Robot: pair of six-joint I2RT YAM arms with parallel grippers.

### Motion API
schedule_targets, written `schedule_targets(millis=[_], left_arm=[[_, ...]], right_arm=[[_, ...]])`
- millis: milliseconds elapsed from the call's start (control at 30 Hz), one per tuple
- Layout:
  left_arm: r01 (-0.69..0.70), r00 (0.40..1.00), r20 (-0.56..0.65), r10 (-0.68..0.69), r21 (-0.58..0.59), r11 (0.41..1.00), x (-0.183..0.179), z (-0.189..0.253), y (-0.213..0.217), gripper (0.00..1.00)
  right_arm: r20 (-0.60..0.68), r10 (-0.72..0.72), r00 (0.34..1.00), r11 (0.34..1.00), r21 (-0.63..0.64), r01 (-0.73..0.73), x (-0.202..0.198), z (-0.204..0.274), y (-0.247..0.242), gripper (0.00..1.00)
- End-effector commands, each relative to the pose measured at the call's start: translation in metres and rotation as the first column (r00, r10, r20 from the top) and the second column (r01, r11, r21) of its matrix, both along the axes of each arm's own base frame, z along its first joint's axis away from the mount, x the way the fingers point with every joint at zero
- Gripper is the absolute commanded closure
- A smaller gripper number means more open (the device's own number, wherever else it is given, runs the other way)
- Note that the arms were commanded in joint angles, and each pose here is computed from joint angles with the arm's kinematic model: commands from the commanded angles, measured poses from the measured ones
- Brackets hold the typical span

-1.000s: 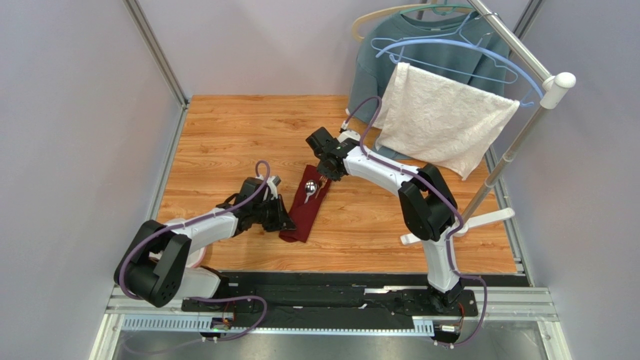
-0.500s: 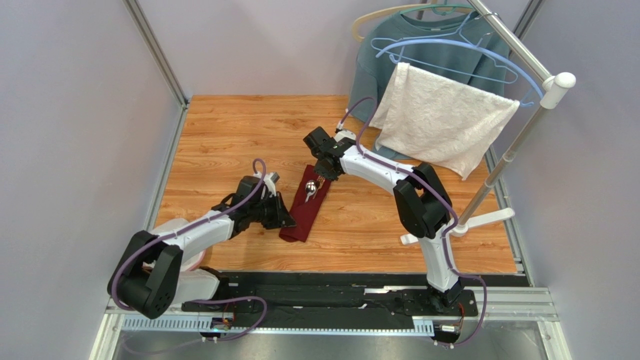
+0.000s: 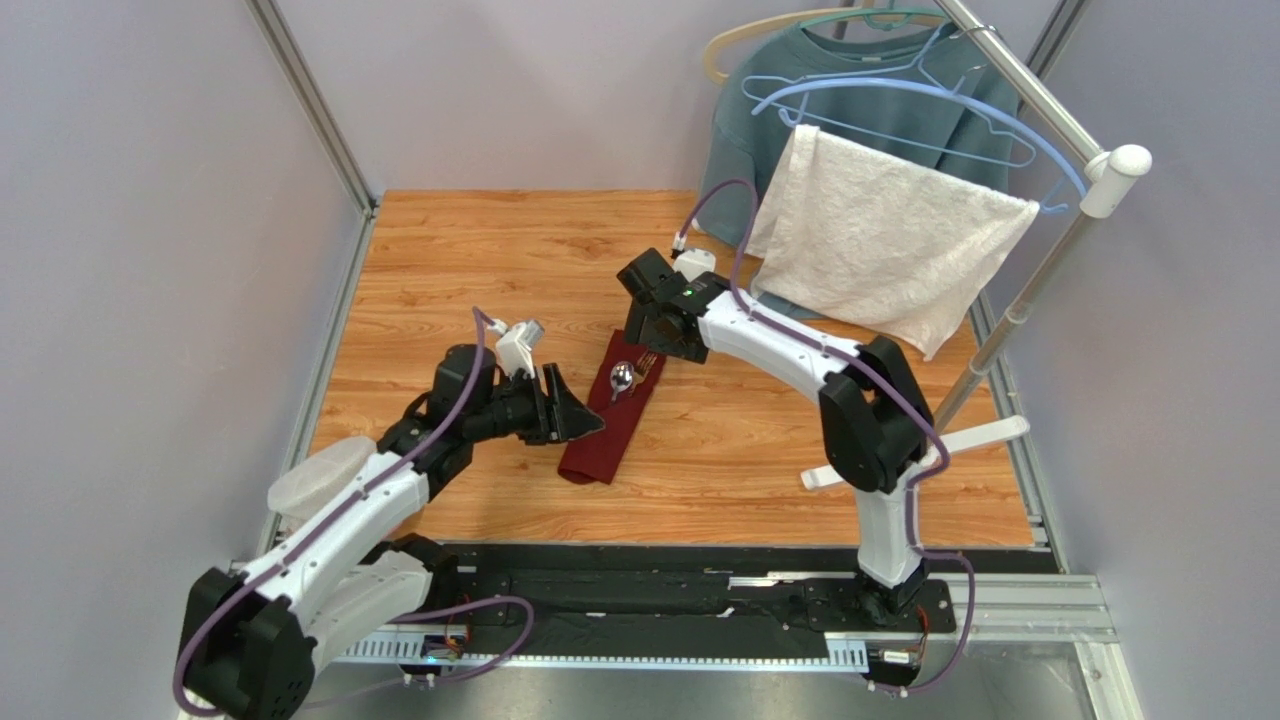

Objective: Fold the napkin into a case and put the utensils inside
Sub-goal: Reset both arms

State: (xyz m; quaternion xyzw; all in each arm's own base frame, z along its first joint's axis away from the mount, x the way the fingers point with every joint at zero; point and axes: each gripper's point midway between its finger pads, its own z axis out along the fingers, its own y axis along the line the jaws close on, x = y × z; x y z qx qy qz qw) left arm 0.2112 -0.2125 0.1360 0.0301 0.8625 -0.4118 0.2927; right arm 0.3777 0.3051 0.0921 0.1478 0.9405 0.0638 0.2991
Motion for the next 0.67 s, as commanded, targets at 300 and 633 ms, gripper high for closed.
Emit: schedule_targets(millis=[300,633], left_arm=[[0.248,0.89,0.448,-0.086,-0.319,0.915,-0.079,0.155,0.003,0.23],[0.245,0.906,0.421,-0.047,-0.431,0.868,-0.098,0.155,0.009,0.21]], right_arm=[[0.369,0.278,0.887,0.909,0.197,-0.367,-0.154,0.109,-0.075,0.0],[0.467,0.176,0.867,0.861,0.353,-0.365,-0.195,0.107,-0.113,0.0]])
